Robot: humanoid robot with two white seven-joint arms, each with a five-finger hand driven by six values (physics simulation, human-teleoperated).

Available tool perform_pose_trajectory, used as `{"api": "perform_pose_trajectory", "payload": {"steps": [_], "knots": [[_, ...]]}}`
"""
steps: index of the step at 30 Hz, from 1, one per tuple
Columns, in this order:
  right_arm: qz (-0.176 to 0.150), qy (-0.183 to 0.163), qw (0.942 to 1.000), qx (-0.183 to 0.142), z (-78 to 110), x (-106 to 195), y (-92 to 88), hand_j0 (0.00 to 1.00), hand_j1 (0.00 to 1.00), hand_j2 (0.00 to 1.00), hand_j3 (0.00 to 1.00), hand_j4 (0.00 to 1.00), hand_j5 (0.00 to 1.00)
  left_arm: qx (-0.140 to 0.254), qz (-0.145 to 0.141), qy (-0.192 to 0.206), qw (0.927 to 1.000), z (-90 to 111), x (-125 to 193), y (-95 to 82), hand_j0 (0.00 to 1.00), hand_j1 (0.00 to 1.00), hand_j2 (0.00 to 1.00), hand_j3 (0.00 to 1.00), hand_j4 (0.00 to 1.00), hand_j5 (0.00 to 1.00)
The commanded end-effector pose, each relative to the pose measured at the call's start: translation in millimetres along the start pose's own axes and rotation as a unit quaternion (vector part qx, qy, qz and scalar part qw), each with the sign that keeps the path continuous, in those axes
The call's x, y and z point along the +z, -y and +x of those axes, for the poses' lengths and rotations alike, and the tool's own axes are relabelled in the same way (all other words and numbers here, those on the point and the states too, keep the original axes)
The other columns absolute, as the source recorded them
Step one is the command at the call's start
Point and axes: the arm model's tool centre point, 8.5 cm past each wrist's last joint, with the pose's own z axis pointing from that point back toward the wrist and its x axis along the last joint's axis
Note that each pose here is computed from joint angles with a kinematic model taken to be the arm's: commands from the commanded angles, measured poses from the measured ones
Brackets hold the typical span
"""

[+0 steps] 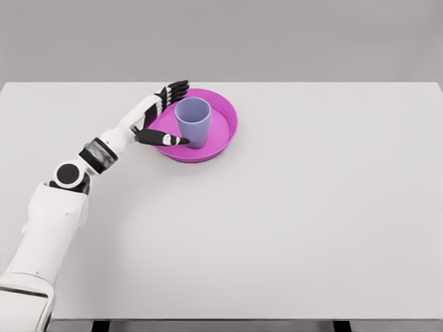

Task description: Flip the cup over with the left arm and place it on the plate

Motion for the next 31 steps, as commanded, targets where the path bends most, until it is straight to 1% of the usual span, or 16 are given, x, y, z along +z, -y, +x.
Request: {"api": "perform_pose_trajectory", "payload": {"steps": [1, 3, 5, 8, 11, 12, 14, 16, 18, 20, 22, 25, 26, 28, 31], "knots": [[0.001, 0.000, 1.0000, 0.000, 0.0, 0.0, -0.1, 1.00, 1.00, 1.00, 1.00, 1.00, 1.00, -0.005, 0.005, 0.004, 1.0000, 1.9, 3.8, -6.1, 1.00, 1.00, 1.00, 1.00, 1.00, 1.00], [0.000, 0.000, 1.0000, 0.000, 0.0, 0.0, 0.0, 1.00, 1.00, 1.00, 1.00, 1.00, 1.00, -0.014, 0.008, -0.001, 0.9999, 2.1, 10.9, -15.1, 1.00, 1.00, 1.00, 1.00, 1.00, 1.00], [0.001, 0.000, 1.0000, 0.000, 0.0, 0.0, -0.1, 1.00, 1.00, 1.00, 1.00, 1.00, 1.00, -0.029, 0.010, -0.001, 0.9995, 7.8, 17.6, -26.8, 1.00, 1.00, 1.00, 1.00, 1.00, 1.00], [0.000, 0.000, 1.0000, 0.000, 0.0, 0.0, 0.0, 1.00, 1.00, 1.00, 1.00, 1.00, 1.00, -0.046, 0.012, 0.000, 0.9989, 13.7, 25.2, -37.8, 1.00, 1.00, 1.00, 1.00, 1.00, 1.00], [0.001, 0.000, 1.0000, 0.000, 0.0, 0.0, -0.1, 1.00, 1.00, 1.00, 1.00, 1.00, 1.00, -0.068, 0.014, -0.005, 0.9976, 20.0, 36.8, -53.8, 1.00, 1.00, 1.00, 1.00, 1.00, 1.00], [0.001, 0.000, 1.0000, 0.000, 0.0, 0.0, -0.1, 1.00, 1.00, 1.00, 1.00, 1.00, 1.00, -0.074, 0.015, -0.005, 0.9971, 19.9, 41.9, -56.9, 1.00, 1.00, 1.00, 1.00, 1.00, 1.00], [0.001, 0.000, 1.0000, 0.000, 0.0, 0.0, -0.1, 1.00, 1.00, 1.00, 1.00, 1.00, 1.00, -0.087, 0.013, 0.003, 0.9961, 21.2, 47.8, -57.8, 1.00, 1.00, 1.00, 1.00, 1.00, 1.00], [0.001, 0.000, 1.0000, 0.000, 0.0, 0.0, -0.1, 1.00, 1.00, 1.00, 1.00, 1.00, 1.00, -0.106, 0.013, -0.004, 0.9942, 24.1, 63.0, -68.8, 1.00, 1.00, 1.00, 1.00, 1.00, 1.00], [0.001, 0.000, 1.0000, 0.000, 0.0, 0.0, -0.1, 1.00, 1.00, 1.00, 1.00, 1.00, 1.00, -0.117, 0.013, -0.015, 0.9930, 23.4, 77.5, -75.6, 1.00, 1.00, 1.00, 1.00, 1.00, 1.00], [0.000, 0.000, 1.0000, 0.000, 0.0, 0.0, 0.0, 1.00, 1.00, 1.00, 1.00, 1.00, 1.00, -0.120, 0.018, -0.021, 0.9924, 24.0, 89.6, -83.5, 1.00, 1.00, 1.00, 1.00, 1.00, 1.00], [0.000, 0.000, 1.0000, 0.000, 0.0, 0.0, 0.0, 1.00, 1.00, 1.00, 1.00, 1.00, 1.00, -0.122, 0.025, -0.038, 0.9915, 21.2, 112.7, -94.2, 1.00, 1.00, 1.00, 1.00, 1.00, 1.00], [0.001, 0.000, 1.0000, 0.000, 0.0, 0.0, -0.1, 1.00, 1.00, 1.00, 1.00, 1.00, 1.00, -0.126, 0.026, -0.068, 0.9894, 13.9, 141.6, -101.1, 1.00, 1.00, 1.00, 1.00, 1.00, 1.00], [0.000, 0.000, 1.0000, 0.000, 0.0, 0.0, 0.0, 1.00, 1.00, 1.00, 1.00, 1.00, 1.00, -0.116, 0.032, -0.071, 0.9902, 10.6, 151.1, -100.3, 1.00, 1.00, 1.00, 1.00, 1.00, 1.00], [0.001, 0.000, 1.0000, 0.000, 0.0, 0.0, -0.1, 1.00, 1.00, 1.00, 1.00, 1.00, 1.00, -0.124, 0.026, -0.080, 0.9887, 12.2, 165.9, -102.1, 1.00, 1.00, 1.00, 1.00, 1.00, 1.00], [0.000, 0.000, 1.0000, 0.000, 0.0, 0.0, 0.0, 1.00, 1.00, 1.00, 1.00, 1.00, 1.00, -0.120, 0.025, -0.085, 0.9887, 8.9, 170.8, -99.1, 1.00, 1.00, 1.00, 1.00, 1.00, 1.00]]}}
